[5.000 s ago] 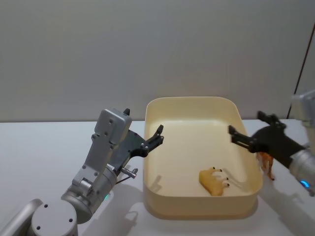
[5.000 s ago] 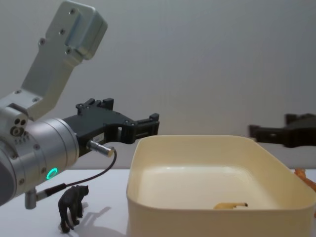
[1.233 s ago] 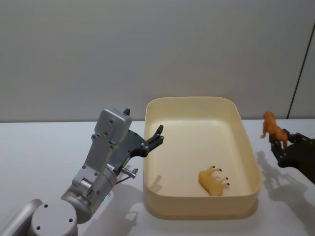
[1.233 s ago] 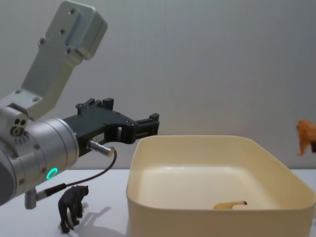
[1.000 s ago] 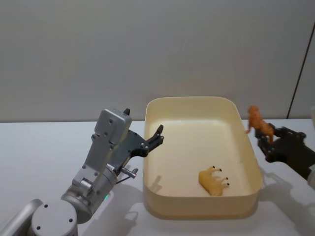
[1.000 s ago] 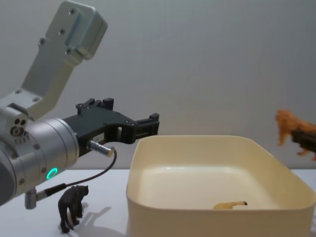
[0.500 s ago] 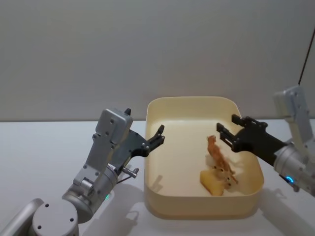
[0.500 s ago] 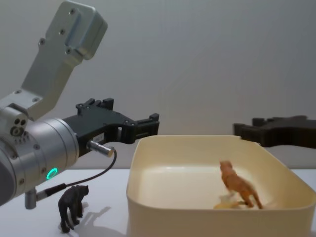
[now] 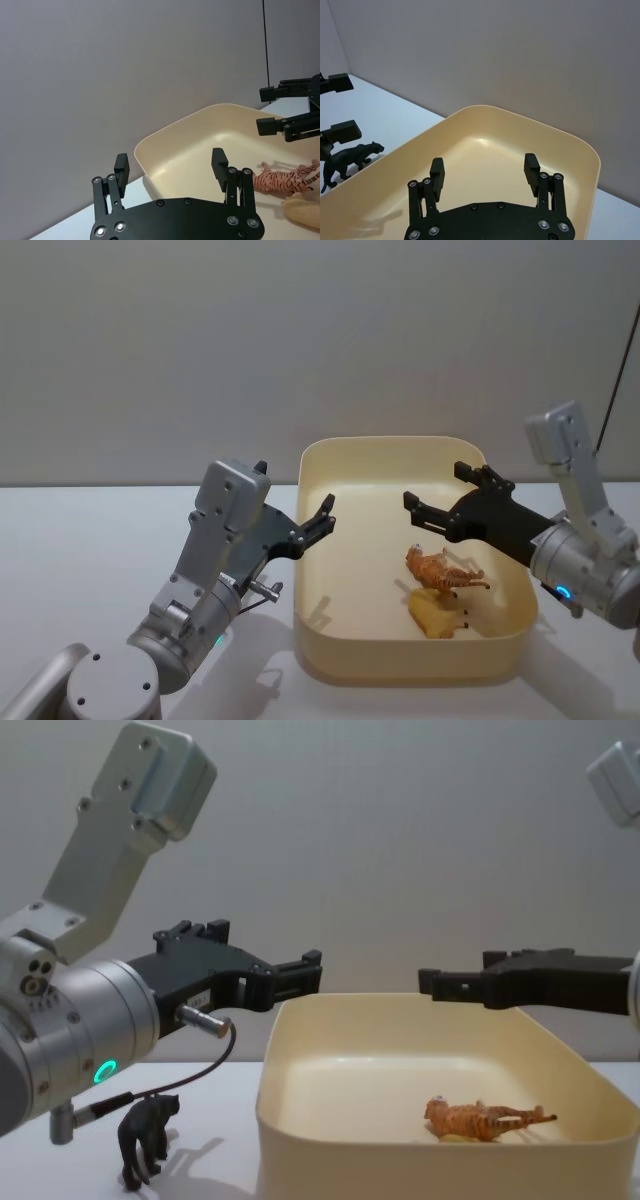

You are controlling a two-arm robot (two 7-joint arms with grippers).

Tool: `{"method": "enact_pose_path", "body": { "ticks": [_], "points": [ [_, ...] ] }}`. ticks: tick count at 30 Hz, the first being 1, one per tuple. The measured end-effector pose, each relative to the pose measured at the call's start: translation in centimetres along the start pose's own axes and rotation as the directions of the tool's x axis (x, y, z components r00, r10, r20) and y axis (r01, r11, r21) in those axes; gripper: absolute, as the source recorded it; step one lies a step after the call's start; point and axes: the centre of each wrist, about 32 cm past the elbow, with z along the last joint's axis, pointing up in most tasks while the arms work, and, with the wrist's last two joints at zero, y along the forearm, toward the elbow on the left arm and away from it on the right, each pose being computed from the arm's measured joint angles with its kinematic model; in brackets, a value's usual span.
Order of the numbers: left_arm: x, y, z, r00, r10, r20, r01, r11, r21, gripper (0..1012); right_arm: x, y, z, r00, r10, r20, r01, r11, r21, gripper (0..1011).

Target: Pick up the toy alternately with two hands and place it into the central storage box.

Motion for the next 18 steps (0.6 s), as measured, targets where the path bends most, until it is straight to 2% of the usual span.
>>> {"method": "enact_pose_path", "body": {
  "ticks": [3,7,12,13,18],
  "points": [
    [0.00,0.04,0.06,0.9999,0.001,-0.010,-0.001,1.0000,0.005,1001,0.0,0.2,0.1,1.000,0.005,-0.001,-0.005,1.000,0.000,1001],
    [-0.03,0.21,0.28,0.9993,0.014,-0.035,-0.014,0.9997,0.020,1001,-0.1,0.4,0.1,1.000,0.011,-0.002,-0.011,1.000,0.000,1001],
    [-0.20,0.97,0.63,0.9938,0.067,-0.089,-0.062,0.9964,0.057,1001,-0.1,0.6,0.2,1.000,0.015,-0.003,-0.015,1.000,0.000,1001],
    [-0.20,0.97,0.63,0.9938,0.067,-0.089,-0.062,0.9964,0.057,1001,-0.1,0.6,0.2,1.000,0.016,-0.003,-0.016,1.000,0.000,1001],
    [-0.40,2.06,0.80,0.9810,0.127,-0.147,-0.114,0.9890,0.095,1001,-0.1,0.7,0.3,1.000,0.019,-0.003,-0.019,1.000,0.000,1001]
  ]
}}
